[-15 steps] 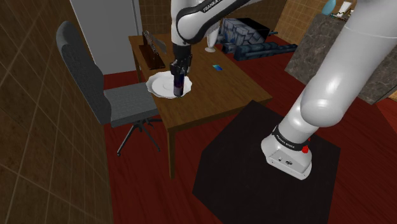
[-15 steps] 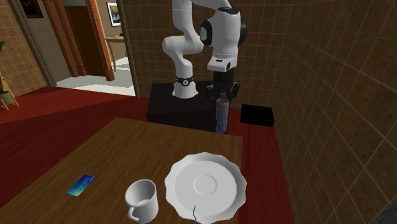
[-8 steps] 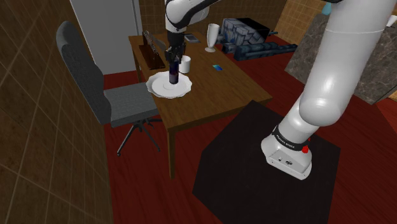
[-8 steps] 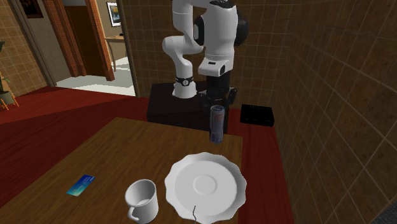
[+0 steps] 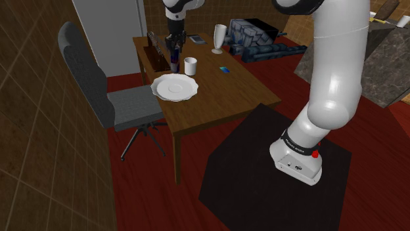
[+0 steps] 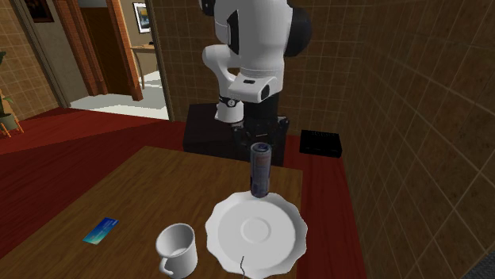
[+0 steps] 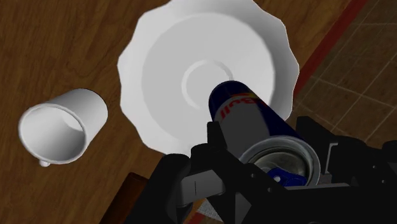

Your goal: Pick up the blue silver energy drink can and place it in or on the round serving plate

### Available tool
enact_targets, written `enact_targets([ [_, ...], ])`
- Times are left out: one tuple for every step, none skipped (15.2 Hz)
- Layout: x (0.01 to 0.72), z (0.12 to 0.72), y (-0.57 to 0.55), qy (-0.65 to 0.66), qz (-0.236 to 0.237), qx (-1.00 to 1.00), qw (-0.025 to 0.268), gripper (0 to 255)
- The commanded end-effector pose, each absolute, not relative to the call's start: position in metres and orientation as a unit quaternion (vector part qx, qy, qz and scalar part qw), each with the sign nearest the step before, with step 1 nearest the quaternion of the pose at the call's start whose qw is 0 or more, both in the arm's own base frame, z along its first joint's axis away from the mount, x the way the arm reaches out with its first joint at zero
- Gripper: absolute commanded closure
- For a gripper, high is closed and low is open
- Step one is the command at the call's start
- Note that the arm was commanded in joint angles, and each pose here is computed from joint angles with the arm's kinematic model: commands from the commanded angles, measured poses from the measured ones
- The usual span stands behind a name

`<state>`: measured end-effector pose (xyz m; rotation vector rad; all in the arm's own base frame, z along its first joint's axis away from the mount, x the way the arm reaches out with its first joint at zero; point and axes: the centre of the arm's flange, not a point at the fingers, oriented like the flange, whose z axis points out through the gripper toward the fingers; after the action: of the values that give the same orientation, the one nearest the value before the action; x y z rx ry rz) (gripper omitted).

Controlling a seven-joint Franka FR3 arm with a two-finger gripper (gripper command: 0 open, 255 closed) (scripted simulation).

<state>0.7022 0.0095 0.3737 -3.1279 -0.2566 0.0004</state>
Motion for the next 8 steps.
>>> enact_targets([
  [0.719, 0.379, -0.001, -0.082, 0.000, -0.997, 0.002, 255],
  [0.719, 0.374, -0.001, -0.082, 0.000, -0.997, 0.002, 255],
  [0.719, 0.369, -0.001, -0.082, 0.000, -0.997, 0.002, 255],
  [0.719, 0.363, -0.001, -0.082, 0.000, -0.997, 0.002, 255],
  [0.719, 0.358, -0.001, -0.082, 0.000, -0.997, 0.002, 255],
  [0.719, 0.353, -0.001, -0.082, 0.000, -0.997, 0.002, 255],
  [0.719, 0.348, -0.001, -0.082, 0.000, -0.997, 0.002, 255],
  [0.719, 0.342, -0.001, -0.082, 0.000, -0.997, 0.002, 255],
])
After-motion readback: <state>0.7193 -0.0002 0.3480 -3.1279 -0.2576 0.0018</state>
